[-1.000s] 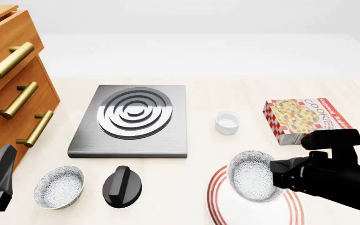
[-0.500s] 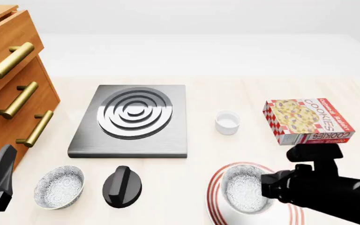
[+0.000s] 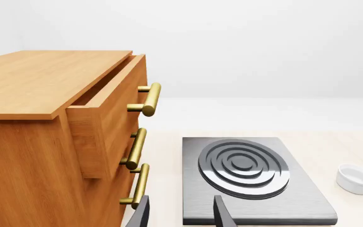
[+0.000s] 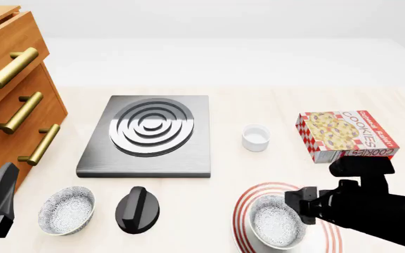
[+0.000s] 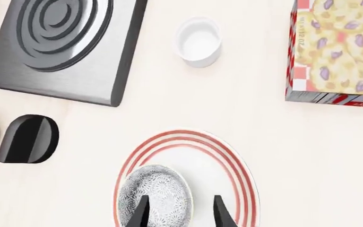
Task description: Pick the akita bowl between the plate and the ramekin and place it on the plate.
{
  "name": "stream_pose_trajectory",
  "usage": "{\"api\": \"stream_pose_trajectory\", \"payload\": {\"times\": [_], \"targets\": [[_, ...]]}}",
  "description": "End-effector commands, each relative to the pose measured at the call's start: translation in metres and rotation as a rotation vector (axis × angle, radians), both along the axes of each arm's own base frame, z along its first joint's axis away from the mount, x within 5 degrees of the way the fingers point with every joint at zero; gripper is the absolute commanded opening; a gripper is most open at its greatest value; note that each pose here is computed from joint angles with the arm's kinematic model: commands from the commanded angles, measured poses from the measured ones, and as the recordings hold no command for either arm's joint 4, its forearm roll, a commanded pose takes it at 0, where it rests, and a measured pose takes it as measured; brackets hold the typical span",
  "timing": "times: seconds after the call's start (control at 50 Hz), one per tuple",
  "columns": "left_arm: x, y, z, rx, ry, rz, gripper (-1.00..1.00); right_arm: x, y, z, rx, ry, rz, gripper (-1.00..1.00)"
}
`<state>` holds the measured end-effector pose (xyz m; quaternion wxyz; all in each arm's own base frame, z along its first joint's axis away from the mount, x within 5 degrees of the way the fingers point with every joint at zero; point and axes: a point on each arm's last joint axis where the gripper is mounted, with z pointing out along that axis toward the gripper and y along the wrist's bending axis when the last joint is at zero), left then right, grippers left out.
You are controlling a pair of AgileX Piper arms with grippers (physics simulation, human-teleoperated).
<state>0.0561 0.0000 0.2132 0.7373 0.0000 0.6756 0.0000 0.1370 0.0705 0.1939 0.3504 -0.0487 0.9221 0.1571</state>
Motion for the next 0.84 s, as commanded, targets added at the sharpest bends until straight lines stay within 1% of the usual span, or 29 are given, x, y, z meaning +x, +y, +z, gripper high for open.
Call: {"api": "stream_pose_trajectory", "payload": {"times": [0.02,0.08,0.12,0.14,0.16,0.24,0.3,0.32,0.36,0.4,0.46,0.48,0.54,0.6,0.64,0.66,0.68,0.74,0.8,0.82,0.84], "targets": [[0.000,0.000,0.000,0.000,0.000,0.000,1.00,0.001,-0.008,0.022,-0.002,-0.042,-0.029,1.00],[0.000,0.000,0.000,0.000,0.000,0.000,1.00,0.001,-0.012,0.035,-0.001,-0.074,-0.042,1.00],[0.000,0.000,0.000,0.000,0.000,0.000,1.00,-0.002,-0.022,0.057,-0.023,-0.140,-0.061,1.00],[0.000,0.000,0.000,0.000,0.000,0.000,1.00,-0.002,-0.025,0.062,-0.025,-0.152,-0.073,1.00],[0.000,0.000,0.000,0.000,0.000,0.000,1.00,-0.003,-0.025,0.070,-0.013,-0.165,-0.079,1.00],[0.000,0.000,0.000,0.000,0.000,0.000,1.00,-0.008,-0.030,0.096,-0.002,-0.228,-0.104,1.00],[0.000,0.000,0.000,0.000,0.000,0.000,1.00,-0.010,-0.033,0.108,0.007,-0.260,-0.116,1.00],[0.000,0.000,0.000,0.000,0.000,0.000,1.00,-0.011,-0.033,0.111,0.002,-0.269,-0.111,1.00],[0.000,0.000,0.000,0.000,0.000,0.000,1.00,-0.012,-0.034,0.114,0.004,-0.273,-0.111,1.00],[0.000,0.000,0.000,0.000,0.000,0.000,1.00,-0.016,-0.035,0.122,0.008,-0.292,-0.114,1.00],[0.000,0.000,0.000,0.000,0.000,0.000,1.00,-0.023,-0.040,0.139,0.001,-0.341,-0.125,1.00],[0.000,0.000,0.000,0.000,0.000,0.000,1.00,-0.024,-0.042,0.143,-0.012,-0.357,-0.125,1.00],[0.000,0.000,0.000,0.000,0.000,0.000,1.00,-0.028,-0.042,0.151,-0.008,-0.383,-0.117,1.00],[0.000,0.000,0.000,0.000,0.000,0.000,1.00,-0.040,-0.050,0.168,-0.034,-0.463,-0.138,1.00],[0.000,0.000,0.000,0.000,0.000,0.000,1.00,-0.056,-0.056,0.188,-0.048,-0.574,-0.159,1.00],[0.000,0.000,0.000,0.000,0.000,0.000,1.00,-0.067,-0.061,0.202,-0.061,-0.640,-0.198,1.00],[0.000,0.000,0.000,0.000,0.000,0.000,1.00,-0.073,-0.062,0.212,-0.053,-0.678,-0.198,1.00],[0.000,0.000,0.000,0.000,0.000,0.000,1.00,-0.092,-0.066,0.238,-0.028,-0.785,-0.243,1.00],[0.000,0.000,0.000,0.000,0.000,0.000,1.00,-0.103,-0.068,0.256,-0.021,-0.847,-0.281,1.00],[0.000,0.000,0.000,0.000,0.000,0.000,1.00,-0.111,-0.069,0.264,-0.017,-0.892,-0.298,1.00],[0.000,0.000,0.000,0.000,0.000,0.000,1.00,-0.117,-0.069,0.268,-0.017,-0.916,-0.308,1.00]]}}
